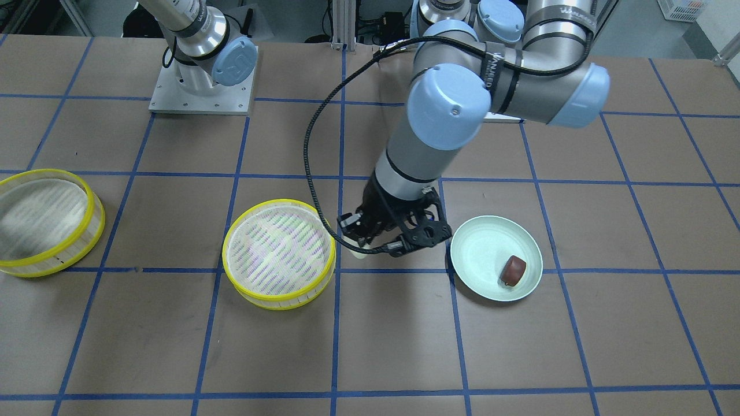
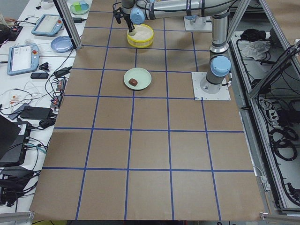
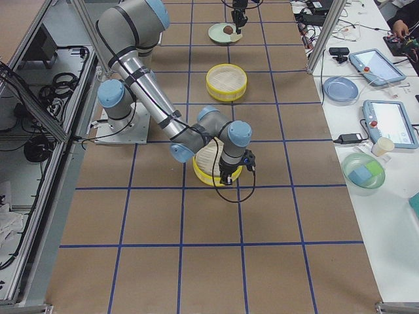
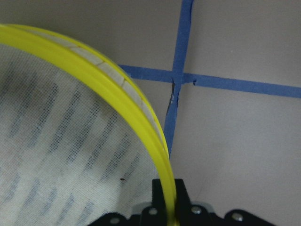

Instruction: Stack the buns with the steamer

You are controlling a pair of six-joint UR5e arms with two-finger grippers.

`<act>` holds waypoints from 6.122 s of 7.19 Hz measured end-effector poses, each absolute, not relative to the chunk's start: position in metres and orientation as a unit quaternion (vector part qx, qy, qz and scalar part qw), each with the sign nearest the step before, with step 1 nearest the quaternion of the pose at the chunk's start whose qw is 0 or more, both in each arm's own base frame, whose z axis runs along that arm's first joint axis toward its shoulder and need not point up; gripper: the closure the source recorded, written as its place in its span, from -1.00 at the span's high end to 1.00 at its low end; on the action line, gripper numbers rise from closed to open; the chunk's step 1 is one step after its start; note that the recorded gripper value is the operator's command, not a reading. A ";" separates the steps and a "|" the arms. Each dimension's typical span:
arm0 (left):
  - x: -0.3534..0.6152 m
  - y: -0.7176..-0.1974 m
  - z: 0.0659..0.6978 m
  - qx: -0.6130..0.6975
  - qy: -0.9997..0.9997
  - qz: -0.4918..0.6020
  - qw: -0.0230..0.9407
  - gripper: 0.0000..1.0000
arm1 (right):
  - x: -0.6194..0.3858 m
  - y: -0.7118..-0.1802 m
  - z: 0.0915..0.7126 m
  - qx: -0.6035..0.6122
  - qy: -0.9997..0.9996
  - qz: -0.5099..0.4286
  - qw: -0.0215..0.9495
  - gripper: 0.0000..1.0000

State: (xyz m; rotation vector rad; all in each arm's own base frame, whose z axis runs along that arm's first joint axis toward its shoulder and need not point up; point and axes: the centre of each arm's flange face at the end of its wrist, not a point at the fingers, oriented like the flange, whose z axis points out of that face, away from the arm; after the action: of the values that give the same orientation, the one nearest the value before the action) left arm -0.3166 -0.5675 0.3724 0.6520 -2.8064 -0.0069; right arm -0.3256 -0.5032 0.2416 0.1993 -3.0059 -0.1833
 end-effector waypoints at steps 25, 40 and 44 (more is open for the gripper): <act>-0.018 -0.560 0.350 0.098 -0.990 -0.072 0.072 1.00 | 0.165 -0.554 0.269 0.055 -0.997 -0.035 0.044 -1.00; 0.021 -0.583 0.222 0.098 -0.990 -0.088 0.049 0.68 | 0.157 -0.509 0.503 0.013 -0.997 0.068 0.026 1.00; 0.014 -0.590 0.209 0.093 -0.992 -0.072 0.043 -0.74 | 0.131 -0.497 0.537 -0.039 -0.998 0.052 0.022 1.00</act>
State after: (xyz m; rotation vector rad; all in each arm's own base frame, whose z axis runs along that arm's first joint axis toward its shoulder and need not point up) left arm 0.0142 -0.5904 0.2089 0.2840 -3.0340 -0.2212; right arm 0.1314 -0.4966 0.5373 -0.1223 -3.0904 0.1622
